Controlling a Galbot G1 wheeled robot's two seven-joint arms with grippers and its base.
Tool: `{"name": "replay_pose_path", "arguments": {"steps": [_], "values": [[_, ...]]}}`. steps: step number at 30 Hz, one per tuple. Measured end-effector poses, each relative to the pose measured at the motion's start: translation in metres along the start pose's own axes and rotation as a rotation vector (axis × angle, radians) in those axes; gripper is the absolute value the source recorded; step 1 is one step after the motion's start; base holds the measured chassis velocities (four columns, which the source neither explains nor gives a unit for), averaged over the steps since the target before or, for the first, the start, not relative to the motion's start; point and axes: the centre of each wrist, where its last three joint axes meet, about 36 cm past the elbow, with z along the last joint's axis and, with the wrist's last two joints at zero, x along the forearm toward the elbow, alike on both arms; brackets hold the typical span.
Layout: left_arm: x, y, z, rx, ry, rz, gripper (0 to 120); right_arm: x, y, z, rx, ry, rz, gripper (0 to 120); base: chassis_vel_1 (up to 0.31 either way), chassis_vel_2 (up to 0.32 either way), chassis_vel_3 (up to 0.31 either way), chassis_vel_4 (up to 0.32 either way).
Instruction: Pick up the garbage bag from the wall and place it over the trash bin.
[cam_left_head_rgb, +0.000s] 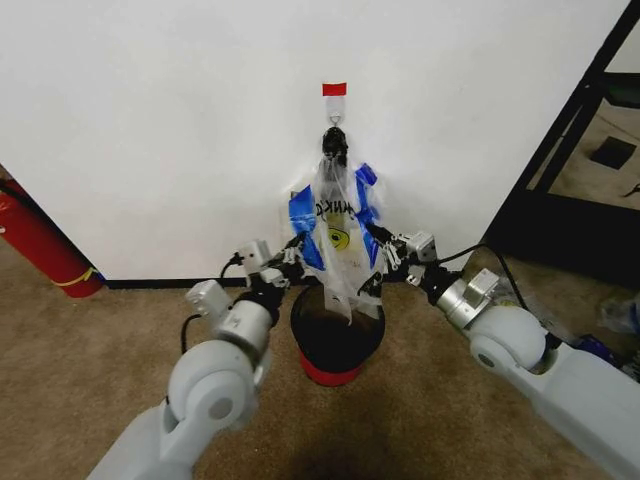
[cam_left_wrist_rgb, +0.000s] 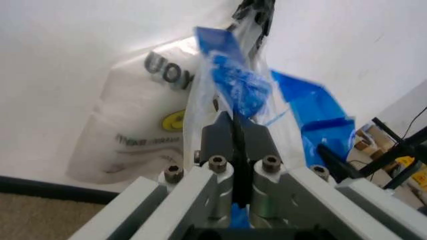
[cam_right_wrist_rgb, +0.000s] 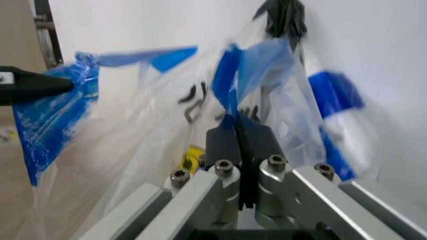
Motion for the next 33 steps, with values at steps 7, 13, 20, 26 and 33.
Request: {"name": "replay_pose_path", "arguments": {"steps": [7,13,20,26,33], "values": [[0.022,0.002,0.010,0.007,0.043,-0.031,0,0.034,0.011,0.016,-0.062,0.033,0.054,0,0.000,0.000,0.000,0.000],[0.035,0.005,0.019,0.001,0.079,-0.055,0,0.068,0.025,0.035,-0.112,0.082,0.080,0,0.000,0.000,0.000,0.000],[0.047,0.005,0.029,0.005,0.111,-0.068,0,0.091,0.040,0.047,-0.138,0.106,0.090,0,0.000,0.000,0.000,0.000],[0.054,0.004,0.033,0.004,0.111,-0.070,0,0.101,0.048,0.050,-0.147,0.101,0.106,0,0.000,0.000,0.000,0.000],[0.050,0.002,0.030,0.001,0.070,-0.055,0,0.089,0.044,0.042,-0.149,0.052,0.133,0,0.000,0.000,0.000,0.000]]}}
